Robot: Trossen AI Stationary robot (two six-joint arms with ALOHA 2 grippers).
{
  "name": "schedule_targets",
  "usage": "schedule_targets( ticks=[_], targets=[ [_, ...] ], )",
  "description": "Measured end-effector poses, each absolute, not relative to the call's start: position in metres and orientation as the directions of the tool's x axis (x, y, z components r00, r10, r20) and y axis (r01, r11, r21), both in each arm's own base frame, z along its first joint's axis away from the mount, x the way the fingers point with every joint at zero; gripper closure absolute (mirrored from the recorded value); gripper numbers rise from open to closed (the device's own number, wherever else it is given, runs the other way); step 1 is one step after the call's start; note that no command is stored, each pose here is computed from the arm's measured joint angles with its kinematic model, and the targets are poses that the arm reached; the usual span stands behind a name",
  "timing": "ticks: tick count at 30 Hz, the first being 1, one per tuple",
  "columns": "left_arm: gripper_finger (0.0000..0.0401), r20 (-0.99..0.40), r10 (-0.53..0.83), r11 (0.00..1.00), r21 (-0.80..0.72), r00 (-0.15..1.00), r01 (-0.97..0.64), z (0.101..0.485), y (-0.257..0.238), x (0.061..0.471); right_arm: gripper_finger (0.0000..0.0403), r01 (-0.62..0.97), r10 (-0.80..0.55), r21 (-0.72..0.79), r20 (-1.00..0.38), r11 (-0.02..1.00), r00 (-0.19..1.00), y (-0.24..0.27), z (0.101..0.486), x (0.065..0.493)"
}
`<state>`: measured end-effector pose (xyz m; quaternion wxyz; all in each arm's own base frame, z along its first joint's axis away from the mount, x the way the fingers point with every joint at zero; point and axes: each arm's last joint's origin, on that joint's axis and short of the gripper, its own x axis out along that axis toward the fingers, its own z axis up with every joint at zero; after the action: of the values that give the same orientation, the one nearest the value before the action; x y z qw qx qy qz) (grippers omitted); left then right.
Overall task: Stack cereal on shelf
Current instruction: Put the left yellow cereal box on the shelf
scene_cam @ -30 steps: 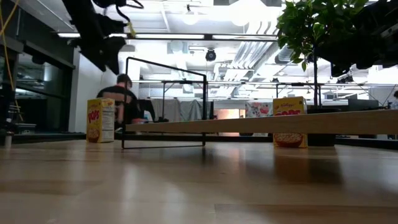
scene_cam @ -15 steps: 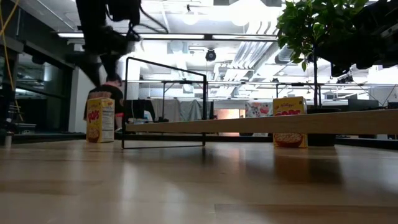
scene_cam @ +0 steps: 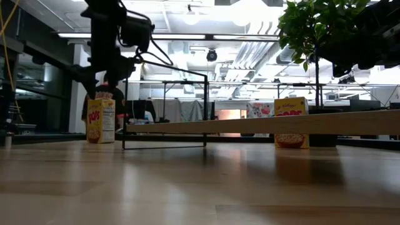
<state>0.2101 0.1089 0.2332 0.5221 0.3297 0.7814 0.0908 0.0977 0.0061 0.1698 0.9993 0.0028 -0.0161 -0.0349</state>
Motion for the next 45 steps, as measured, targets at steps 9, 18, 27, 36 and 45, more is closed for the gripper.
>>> schedule_targets(
  ticks=[9, 18, 27, 36, 45],
  targets=[
    [0.0105, -0.776, 0.571, 0.804, 0.461, -0.269, 0.377, 0.231, 0.137, 0.2, 0.0402, 0.07, -0.07, 0.007, 0.032, 0.998, 0.997, 0.006, 0.17, 0.098],
    [0.0105, -0.836, 0.517, 0.828, 0.435, -0.181, 0.355, 0.231, 0.155, 0.198, 0.0402, 0.069, -0.07, 0.007, 0.032, 0.998, 0.997, 0.006, 0.17, 0.098],
    [0.0105, -0.875, 0.462, 0.833, 0.372, -0.144, 0.409, 0.23, 0.164, 0.193, 0.0402, 0.069, -0.07, 0.007, 0.032, 0.998, 0.997, 0.006, 0.17, 0.098],
    [0.0105, -0.918, 0.377, 0.877, 0.31, -0.124, 0.367, 0.224, 0.172, 0.187, 0.0402, 0.069, -0.07, 0.007, 0.032, 0.998, 0.997, 0.006, 0.17, 0.098],
    [0.0105, -0.928, 0.324, 0.905, 0.248, -0.185, 0.345, 0.204, 0.179, 0.193, 0.0402, 0.07, -0.07, 0.007, 0.032, 0.998, 0.997, 0.006, 0.17, 0.098]
  ],
)
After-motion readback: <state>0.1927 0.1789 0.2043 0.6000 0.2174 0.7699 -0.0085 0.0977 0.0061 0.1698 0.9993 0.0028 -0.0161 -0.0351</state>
